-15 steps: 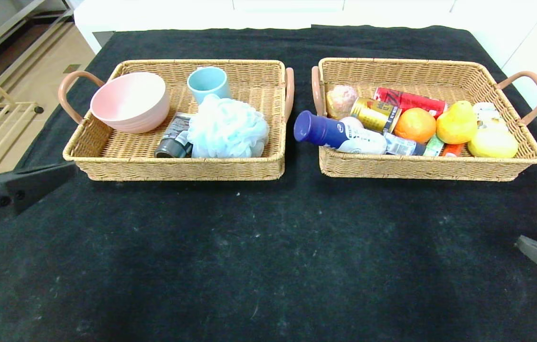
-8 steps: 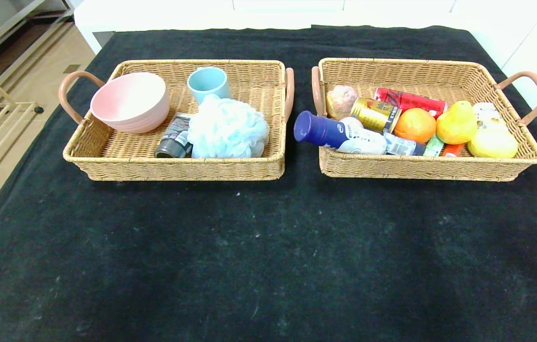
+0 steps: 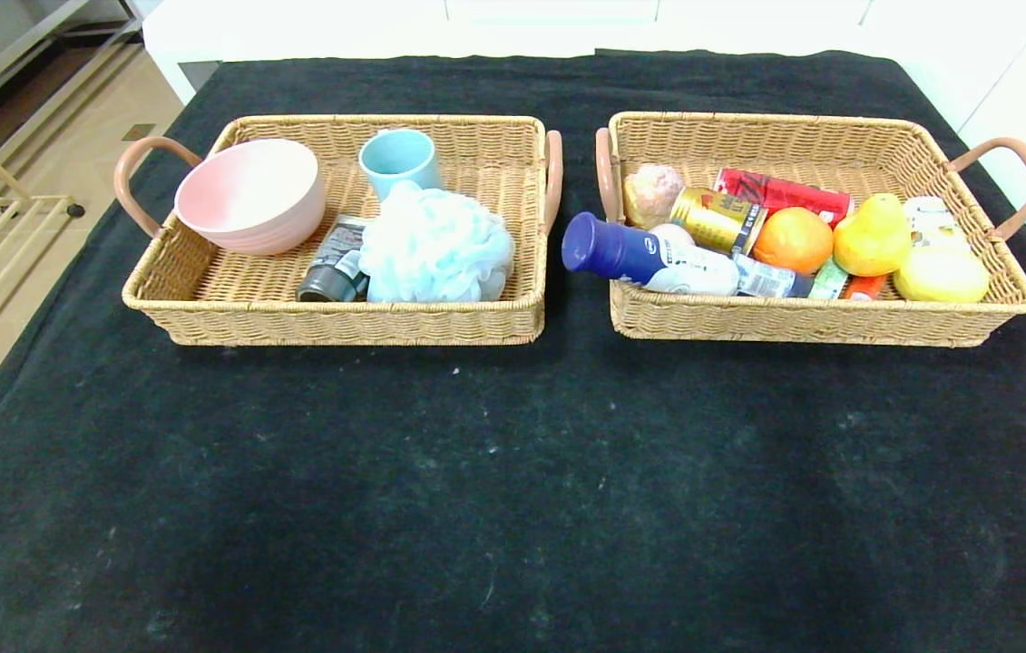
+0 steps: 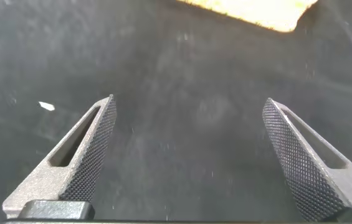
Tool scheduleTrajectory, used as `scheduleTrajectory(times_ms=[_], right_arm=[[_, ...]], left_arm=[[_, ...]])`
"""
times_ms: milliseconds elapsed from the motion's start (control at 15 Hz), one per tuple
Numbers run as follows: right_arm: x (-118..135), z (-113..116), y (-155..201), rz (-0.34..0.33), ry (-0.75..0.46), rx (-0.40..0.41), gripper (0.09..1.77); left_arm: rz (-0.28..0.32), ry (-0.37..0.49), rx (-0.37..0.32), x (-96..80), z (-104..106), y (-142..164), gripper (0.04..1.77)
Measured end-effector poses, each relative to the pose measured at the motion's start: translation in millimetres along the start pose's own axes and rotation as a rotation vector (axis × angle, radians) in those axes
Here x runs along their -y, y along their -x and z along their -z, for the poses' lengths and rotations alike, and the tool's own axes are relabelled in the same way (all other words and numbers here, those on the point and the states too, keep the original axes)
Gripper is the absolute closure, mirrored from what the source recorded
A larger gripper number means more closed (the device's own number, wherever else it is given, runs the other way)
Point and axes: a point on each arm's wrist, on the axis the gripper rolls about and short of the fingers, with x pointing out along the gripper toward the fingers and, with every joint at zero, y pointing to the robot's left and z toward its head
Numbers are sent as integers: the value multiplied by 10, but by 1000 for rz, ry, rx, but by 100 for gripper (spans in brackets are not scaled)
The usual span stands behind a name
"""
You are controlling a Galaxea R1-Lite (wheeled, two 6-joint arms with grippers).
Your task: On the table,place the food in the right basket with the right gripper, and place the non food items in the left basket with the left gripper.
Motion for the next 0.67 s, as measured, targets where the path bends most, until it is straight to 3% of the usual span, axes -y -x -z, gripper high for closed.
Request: scheduleTrajectory(times_ms=[333, 533, 667], right_arm=[[-34, 177, 53, 14, 3, 14, 15], [-43, 210, 71, 13, 5, 23, 15], [-44, 210, 75, 14, 6, 27, 15]], left_arm=[[-45, 21, 37, 27, -3, 200, 10], [-46, 37, 53, 59, -9, 226, 10], [-10, 35, 60, 125, 18, 246, 10]])
